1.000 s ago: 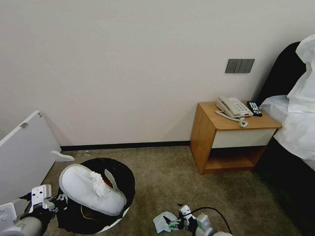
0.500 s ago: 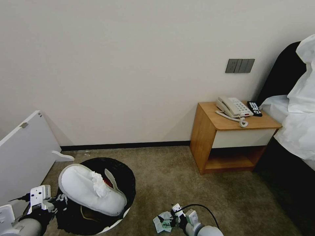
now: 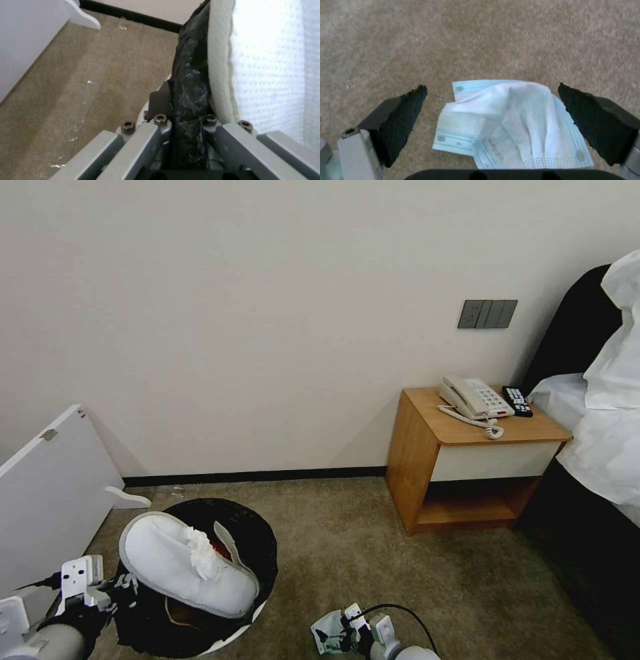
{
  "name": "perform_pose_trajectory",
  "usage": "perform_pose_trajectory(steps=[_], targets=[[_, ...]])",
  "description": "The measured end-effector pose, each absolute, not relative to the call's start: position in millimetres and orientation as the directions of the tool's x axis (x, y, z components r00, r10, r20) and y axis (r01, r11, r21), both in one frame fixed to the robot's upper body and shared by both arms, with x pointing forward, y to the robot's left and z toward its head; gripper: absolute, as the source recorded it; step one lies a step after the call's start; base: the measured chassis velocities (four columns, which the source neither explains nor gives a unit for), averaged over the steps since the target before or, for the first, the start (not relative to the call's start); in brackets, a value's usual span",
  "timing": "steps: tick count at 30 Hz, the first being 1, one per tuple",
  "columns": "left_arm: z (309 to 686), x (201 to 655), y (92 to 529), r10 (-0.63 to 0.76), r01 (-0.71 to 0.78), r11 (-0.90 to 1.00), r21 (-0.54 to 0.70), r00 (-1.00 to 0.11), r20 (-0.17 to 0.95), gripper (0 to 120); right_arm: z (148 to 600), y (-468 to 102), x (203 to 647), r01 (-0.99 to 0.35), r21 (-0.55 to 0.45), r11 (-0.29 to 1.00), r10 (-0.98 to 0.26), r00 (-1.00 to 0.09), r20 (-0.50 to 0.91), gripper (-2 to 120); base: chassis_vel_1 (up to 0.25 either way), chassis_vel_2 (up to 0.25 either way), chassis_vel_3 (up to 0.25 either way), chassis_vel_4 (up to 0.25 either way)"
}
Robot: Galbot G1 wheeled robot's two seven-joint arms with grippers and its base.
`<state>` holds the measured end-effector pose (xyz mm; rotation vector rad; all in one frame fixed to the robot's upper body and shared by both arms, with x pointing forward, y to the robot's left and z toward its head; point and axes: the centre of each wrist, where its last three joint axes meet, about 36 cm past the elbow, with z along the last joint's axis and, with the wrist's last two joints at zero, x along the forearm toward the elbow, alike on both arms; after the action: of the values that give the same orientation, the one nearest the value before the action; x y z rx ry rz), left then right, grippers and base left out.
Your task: Pick up the trash bin, then pick up the garbage from the floor and place it into the trash bin.
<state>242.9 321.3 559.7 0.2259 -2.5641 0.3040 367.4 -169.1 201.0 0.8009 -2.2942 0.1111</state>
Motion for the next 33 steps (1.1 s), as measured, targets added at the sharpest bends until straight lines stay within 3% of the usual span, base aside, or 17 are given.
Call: perform_pose_trajectory(steps=[17,21,24,26,32,33], targets=[[561,244,321,-0.093,-0.215,0.961,-0.175,-0.843,0.53,3,189,-181,376,-0.557,0.127,0.821,-0.487,-0.567,0.664,97,0.0,0.0,0.0,0.0],[561,244,321,-0.09,-0.214,0.961,-0.177,-0.843,0.53,3,182,-182,383,-0.556,0.124,0.822,-0.483,-0.564,0.67,80,0.0,0.0,0.0,0.0],[561,244,321,-0.09,-0.214,0.961,-0.177,-0.843,0.53,3,182,-182,383,-0.555,0.125,0.822,-0.483,-0.564,0.67,78,0.0,0.0,0.0,0.0],[561,244,321,-0.088,-0.213,0.961,-0.179,-0.843,0.53,3,178,-179,388,-0.552,0.132,0.824,-0.482,-0.559,0.674,58,0.0,0.0,0.0,0.0],[562,244,322,-0.087,-0.213,0.96,-0.181,-0.843,0.53,3,176,-180,389,-0.548,0.139,0.825,-0.482,-0.555,0.678,42,0.0,0.0,0.0,0.0],[562,244,322,-0.087,-0.213,0.96,-0.181,-0.843,0.53,3,175,-179,390,-0.548,0.141,0.825,-0.484,-0.553,0.678,33,0.0,0.0,0.0,0.0]])
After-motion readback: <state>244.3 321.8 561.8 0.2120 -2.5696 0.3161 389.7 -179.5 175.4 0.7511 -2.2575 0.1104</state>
